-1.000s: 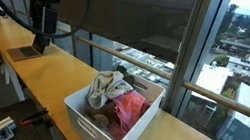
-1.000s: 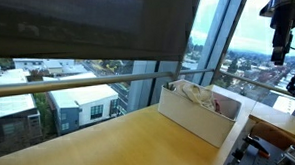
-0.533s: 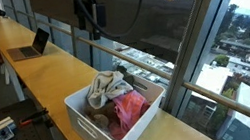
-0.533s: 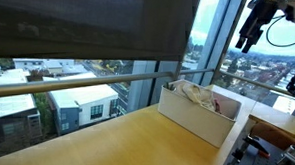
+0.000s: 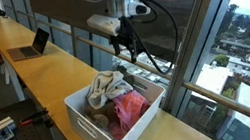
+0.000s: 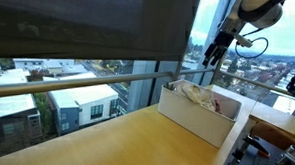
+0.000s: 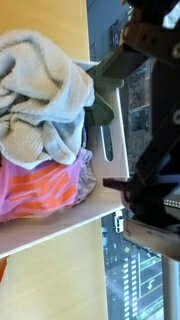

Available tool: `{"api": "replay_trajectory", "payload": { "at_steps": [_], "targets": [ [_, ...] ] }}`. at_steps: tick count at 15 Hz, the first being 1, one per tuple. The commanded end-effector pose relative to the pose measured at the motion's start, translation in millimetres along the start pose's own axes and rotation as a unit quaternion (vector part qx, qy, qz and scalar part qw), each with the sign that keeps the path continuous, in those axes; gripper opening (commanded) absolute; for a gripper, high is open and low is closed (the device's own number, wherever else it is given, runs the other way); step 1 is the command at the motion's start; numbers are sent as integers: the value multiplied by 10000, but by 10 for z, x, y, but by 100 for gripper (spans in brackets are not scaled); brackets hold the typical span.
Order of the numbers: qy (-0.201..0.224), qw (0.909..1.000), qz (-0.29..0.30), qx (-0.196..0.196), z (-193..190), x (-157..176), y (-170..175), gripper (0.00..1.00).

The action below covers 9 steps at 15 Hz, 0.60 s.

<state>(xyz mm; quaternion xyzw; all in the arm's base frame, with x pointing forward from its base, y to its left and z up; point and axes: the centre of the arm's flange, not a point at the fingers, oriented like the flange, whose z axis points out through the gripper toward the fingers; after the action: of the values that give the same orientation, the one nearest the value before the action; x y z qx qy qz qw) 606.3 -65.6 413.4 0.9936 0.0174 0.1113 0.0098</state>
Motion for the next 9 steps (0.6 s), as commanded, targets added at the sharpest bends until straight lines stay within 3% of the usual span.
{"api": "replay_trajectory", "payload": {
  "at_steps": [1,9],
  "targets": [
    [-135,9992,-186,-333,588,234,133,100],
    [-923,9949,-120,-379,1755,203,372,100]
  ]
}}
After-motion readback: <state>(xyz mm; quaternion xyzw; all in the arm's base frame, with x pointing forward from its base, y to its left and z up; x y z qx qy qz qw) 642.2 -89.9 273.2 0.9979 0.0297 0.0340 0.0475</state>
